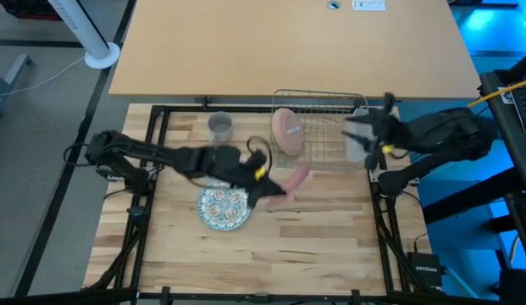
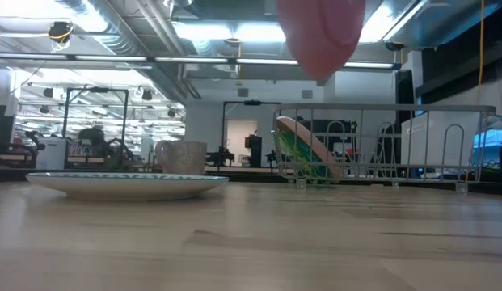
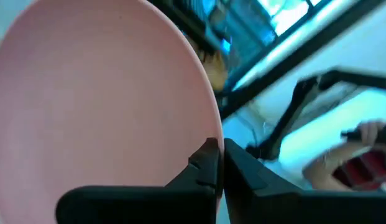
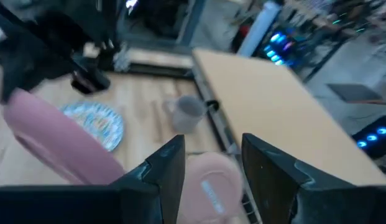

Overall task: Sort dishes
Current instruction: Put the pink plate into the dish rack

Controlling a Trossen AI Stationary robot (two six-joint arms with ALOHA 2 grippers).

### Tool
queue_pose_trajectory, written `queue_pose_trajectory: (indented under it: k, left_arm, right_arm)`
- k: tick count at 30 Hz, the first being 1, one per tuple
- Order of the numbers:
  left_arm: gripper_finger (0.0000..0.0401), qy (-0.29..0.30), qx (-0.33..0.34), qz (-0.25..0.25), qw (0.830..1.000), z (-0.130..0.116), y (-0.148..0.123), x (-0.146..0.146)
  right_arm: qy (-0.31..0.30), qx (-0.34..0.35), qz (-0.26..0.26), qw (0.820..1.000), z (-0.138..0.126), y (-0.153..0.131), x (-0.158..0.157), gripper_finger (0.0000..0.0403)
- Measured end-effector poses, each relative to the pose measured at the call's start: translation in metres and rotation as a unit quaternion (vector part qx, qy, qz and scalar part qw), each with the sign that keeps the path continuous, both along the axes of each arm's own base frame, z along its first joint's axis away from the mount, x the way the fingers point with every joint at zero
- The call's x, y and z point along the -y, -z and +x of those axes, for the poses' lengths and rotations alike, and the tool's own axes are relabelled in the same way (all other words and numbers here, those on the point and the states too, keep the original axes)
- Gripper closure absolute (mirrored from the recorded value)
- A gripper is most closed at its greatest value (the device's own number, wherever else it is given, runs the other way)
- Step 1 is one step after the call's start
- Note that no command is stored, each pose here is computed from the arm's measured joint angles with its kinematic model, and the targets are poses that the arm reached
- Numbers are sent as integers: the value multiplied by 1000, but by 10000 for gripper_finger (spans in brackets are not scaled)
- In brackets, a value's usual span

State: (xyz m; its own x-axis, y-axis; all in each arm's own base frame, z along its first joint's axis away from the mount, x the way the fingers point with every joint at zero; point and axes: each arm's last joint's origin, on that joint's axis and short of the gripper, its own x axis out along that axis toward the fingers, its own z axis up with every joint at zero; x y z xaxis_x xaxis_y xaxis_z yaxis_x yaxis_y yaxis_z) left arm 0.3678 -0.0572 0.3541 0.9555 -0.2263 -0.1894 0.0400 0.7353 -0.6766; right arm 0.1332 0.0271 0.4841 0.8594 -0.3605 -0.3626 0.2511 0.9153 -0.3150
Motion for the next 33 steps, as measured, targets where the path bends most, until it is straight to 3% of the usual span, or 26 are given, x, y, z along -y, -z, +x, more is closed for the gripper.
queue_pose_trajectory:
  k: [5, 9, 15, 18, 27, 33]
  left_arm:
    - [401, -44, 21, -7, 999, 5, -4, -52]
    - [401, -75, 30, -12, 997, 7, -3, -88]
    - [401, -65, 134, -42, 988, 26, 0, -117]
    - [401, -70, 154, -60, 984, 35, 9, -128]
    - [401, -116, 101, -119, 981, 56, 59, -164]
    - [401, -123, 144, -161, 969, 66, 78, -181]
  right_arm:
    - [27, 43, 2, 999, -34, -9, 13, 240]
    - [38, 66, 35, 996, -57, -10, 21, 240]
    - [52, 71, 69, 994, -82, -6, 30, 240]
    - [55, 65, 70, 994, -84, -2, 31, 240]
    - [59, 15, 50, 997, -70, 24, 26, 240]
    - [77, -14, 31, 996, -59, 42, 23, 240]
